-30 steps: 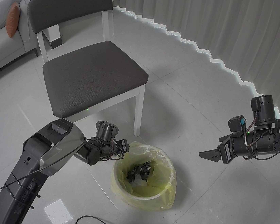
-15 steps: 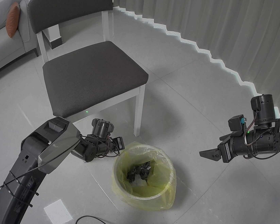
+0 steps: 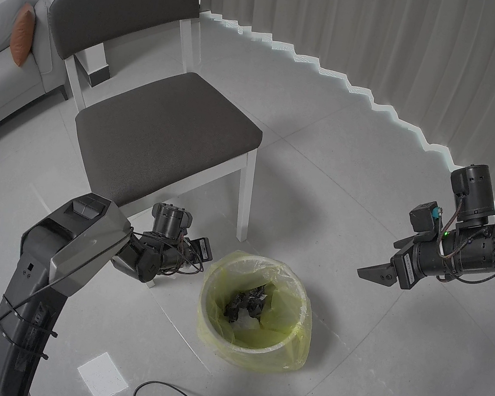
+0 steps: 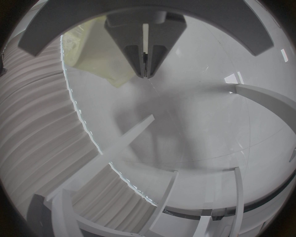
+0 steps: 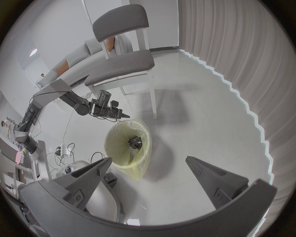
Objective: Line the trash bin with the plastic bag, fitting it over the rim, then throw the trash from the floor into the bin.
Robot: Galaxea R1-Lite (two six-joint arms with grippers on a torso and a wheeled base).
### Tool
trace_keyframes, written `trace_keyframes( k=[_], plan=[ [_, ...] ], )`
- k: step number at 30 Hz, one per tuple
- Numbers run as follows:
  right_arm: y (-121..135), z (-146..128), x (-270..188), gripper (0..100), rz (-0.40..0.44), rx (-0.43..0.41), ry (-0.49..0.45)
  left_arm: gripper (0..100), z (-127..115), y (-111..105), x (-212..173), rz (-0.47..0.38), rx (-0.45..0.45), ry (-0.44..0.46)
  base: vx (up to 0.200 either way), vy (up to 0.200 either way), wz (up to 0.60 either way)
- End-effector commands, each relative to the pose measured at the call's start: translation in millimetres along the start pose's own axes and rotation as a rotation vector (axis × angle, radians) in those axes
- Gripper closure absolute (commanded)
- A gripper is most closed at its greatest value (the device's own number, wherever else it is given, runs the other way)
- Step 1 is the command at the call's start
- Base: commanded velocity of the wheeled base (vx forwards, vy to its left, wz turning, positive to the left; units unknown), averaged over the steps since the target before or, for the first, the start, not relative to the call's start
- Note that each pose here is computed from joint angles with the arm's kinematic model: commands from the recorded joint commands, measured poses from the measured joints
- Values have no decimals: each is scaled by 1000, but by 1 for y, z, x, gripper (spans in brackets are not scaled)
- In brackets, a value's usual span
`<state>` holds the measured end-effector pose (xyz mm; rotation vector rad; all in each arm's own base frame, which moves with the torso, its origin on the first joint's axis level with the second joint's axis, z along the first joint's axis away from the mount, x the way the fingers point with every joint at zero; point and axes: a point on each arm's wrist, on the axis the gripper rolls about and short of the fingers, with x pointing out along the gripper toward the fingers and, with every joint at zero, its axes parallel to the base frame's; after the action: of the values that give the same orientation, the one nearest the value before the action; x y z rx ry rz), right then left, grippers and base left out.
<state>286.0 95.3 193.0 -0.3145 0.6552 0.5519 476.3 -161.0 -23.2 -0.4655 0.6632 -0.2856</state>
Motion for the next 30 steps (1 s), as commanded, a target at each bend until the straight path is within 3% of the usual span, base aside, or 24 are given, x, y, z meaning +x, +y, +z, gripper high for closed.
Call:
trace_keyframes(
  k=[1, 5, 9, 14, 19, 30],
  plan=[
    [6, 0, -27, 0, -22, 0, -34, 100, 16, -27, -42, -45, 56, -48, 0, 0, 0],
    [7, -3, -44, 0, -38, 2, -59, 100, 15, -41, -68, -75, 102, -68, 0, 0, 0],
    [6, -15, -66, 0, -146, 35, -64, 100, 11, -65, -116, -149, 198, -111, 0, 0, 0],
    [9, -37, -99, 0, -216, 176, -108, 100, 15, -80, -168, -198, 276, -183, 0, 0, 0],
    [21, -59, -130, 0, -298, 210, -157, 100, 22, -87, -219, -231, 321, -275, 0, 0, 0],
    [45, -111, -180, 0, -385, 211, -271, 100, 27, -90, -317, -271, 336, -418, 0, 0, 0]
  ],
)
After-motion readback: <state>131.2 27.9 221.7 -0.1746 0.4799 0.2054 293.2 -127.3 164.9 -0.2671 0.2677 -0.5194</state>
